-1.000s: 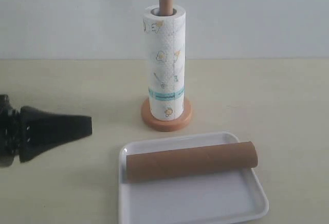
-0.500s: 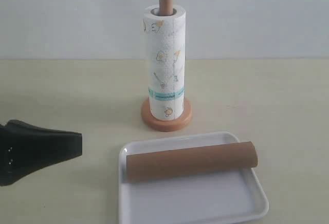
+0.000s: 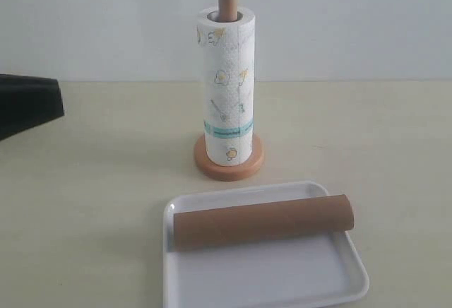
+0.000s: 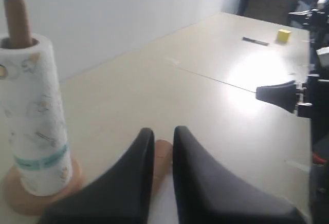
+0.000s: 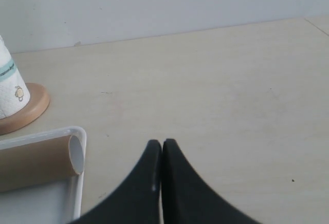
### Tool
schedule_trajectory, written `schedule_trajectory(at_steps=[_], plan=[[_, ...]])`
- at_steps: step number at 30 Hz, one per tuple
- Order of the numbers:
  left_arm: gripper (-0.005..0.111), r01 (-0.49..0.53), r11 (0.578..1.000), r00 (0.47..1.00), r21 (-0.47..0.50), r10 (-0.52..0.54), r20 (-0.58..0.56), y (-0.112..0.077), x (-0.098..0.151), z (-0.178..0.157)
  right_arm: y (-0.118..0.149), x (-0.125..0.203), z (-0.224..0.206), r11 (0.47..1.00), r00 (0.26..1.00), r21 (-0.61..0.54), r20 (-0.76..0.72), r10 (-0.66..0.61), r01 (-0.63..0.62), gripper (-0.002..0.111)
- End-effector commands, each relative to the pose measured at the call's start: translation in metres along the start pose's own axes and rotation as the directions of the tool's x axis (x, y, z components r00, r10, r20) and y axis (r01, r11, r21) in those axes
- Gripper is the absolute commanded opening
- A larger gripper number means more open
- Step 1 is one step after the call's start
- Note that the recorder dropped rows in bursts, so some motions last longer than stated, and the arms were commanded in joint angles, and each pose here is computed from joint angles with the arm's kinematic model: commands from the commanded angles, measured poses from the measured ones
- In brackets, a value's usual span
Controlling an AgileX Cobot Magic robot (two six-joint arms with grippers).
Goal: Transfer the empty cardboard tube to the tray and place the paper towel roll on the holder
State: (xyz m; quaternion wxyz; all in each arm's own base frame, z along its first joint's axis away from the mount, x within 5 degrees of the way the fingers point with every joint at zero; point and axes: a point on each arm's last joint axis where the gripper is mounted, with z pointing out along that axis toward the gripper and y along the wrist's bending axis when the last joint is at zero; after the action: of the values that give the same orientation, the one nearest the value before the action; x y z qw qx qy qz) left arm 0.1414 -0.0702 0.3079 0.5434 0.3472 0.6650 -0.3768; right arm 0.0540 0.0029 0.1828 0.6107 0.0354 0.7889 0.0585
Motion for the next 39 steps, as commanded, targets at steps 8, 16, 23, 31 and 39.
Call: schedule_trajectory(at_steps=[8,16,23,31,39], plan=[[0.013,-0.295,0.894,0.948,-0.337,0.318,0.015,-0.035,-0.022,-0.030,0.000,-0.001,0.000,1.000,1.000,0.005,0.013,-0.007,0.007,0.000],[0.013,-0.274,0.834,0.928,-0.479,0.360,0.096,-0.060,-0.014,-0.053,0.000,-0.001,0.000,1.000,1.000,0.005,0.013,-0.007,0.007,0.000],[0.013,-0.327,0.812,0.881,-0.484,0.448,0.155,-0.087,-0.013,-0.066,0.000,-0.001,0.000,1.000,1.000,0.005,0.013,-0.007,0.007,0.000],[0.013,-0.375,0.832,0.836,-0.409,0.494,0.238,-0.121,-0.007,-0.075,0.000,-0.001,0.000,1.000,1.000,0.005,0.013,-0.007,0.007,0.000],[0.013,-0.207,0.917,0.838,-0.341,0.346,0.423,-0.136,-0.010,-0.084,0.000,-0.001,0.000,1.000,1.000,0.005,0.013,-0.007,0.007,0.000]])
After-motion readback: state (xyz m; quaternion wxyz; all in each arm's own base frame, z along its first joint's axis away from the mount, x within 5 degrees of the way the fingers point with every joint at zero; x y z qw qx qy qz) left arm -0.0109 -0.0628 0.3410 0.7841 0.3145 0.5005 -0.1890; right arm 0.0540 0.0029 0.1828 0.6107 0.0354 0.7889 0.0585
